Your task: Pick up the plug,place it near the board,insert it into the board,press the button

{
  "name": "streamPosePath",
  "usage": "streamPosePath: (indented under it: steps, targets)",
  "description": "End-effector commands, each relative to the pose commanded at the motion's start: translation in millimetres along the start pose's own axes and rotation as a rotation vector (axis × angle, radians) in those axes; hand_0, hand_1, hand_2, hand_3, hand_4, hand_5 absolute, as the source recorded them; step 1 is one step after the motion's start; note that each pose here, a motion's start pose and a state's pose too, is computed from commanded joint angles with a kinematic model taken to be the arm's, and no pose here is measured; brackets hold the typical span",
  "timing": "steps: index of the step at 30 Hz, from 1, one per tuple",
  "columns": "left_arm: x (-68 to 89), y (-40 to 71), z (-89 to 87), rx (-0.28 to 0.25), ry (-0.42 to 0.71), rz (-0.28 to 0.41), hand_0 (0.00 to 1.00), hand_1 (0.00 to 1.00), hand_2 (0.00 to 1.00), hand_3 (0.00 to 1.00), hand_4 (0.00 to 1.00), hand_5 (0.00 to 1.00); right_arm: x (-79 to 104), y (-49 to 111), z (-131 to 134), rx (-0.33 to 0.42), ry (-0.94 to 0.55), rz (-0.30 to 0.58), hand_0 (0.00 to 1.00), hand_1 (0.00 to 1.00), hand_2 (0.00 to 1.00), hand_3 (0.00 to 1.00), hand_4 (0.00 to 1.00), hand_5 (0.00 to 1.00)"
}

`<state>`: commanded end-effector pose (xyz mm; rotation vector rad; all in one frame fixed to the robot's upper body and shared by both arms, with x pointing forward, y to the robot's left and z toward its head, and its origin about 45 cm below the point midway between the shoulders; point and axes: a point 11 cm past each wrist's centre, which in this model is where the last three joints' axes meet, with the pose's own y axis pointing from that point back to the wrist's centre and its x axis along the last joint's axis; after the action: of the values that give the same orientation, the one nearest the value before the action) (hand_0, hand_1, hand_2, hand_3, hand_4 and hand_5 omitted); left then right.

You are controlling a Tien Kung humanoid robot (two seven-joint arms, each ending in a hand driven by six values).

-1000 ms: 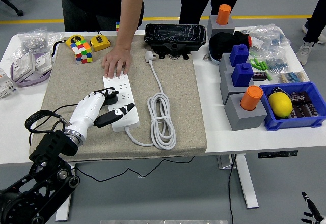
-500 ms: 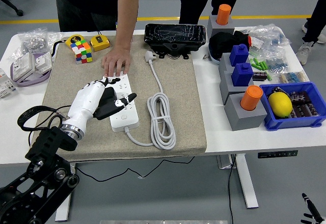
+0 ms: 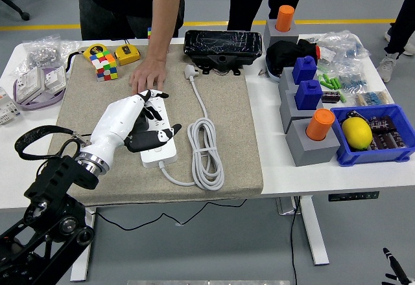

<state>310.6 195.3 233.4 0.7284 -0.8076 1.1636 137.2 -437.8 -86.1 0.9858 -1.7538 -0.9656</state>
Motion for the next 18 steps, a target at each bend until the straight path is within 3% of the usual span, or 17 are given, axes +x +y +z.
streamPosePath:
  steps: [2,3,8,9,12,14,15,18]
  targets:
    - [-0.6,-0.5,0.1,0.007,-0.017,-0.028,0.223,0.130,0.205,0.729,0.557,0.032,-0.2,0.1,-2,0.003,0.000,-0.001,0.998,0.861,0.781,0.833,0.998,0.998]
    - [-1.4,-0.8,-1.5,0.019,-0.028,-0.044,0.182,0.062,0.149,0.707,0.535,0.002,0.0,0.1,-2,0.003,0.000,0.000,0.998,0.861,0.780,0.832,0.998,0.998]
    - [-12.8,-0.7,-10.8,0.091,-0.119,-0.192,0.182,0.062,0.149,0.707,0.535,0.002,1.3,0.0,-2,0.002,-0.001,0.002,0.998,0.861,0.780,0.832,0.998,0.998]
    - [-14.3,-0.6,-11.4,0.096,-0.132,-0.209,0.169,0.045,0.142,0.728,0.586,0.002,1.3,0.0,-2,0.002,-0.001,0.003,0.998,0.862,0.781,0.832,0.998,0.998]
    - [-20.7,0.0,-12.1,0.118,-0.178,-0.271,0.169,0.045,0.142,0.728,0.586,0.002,1.0,0.1,-4,0.005,-0.001,0.002,0.998,0.862,0.781,0.832,0.998,0.998]
    - [-24.1,0.5,-11.9,0.126,-0.205,-0.295,0.169,0.045,0.142,0.728,0.586,0.002,0.3,0.2,-4,0.006,-0.001,0.001,0.998,0.862,0.781,0.832,0.998,0.998]
    - [-25.8,0.8,-10.9,0.125,-0.211,-0.301,0.168,0.045,0.141,0.853,0.638,0.002,-0.1,0.2,-5,0.007,-0.002,0.001,0.998,0.862,0.781,0.832,0.998,0.998]
    - [-28.0,0.8,-8.7,0.118,-0.212,-0.306,0.168,0.045,0.141,0.853,0.638,0.002,-0.3,0.2,-5,0.008,-0.002,0.000,0.998,0.862,0.781,0.832,0.998,0.998]
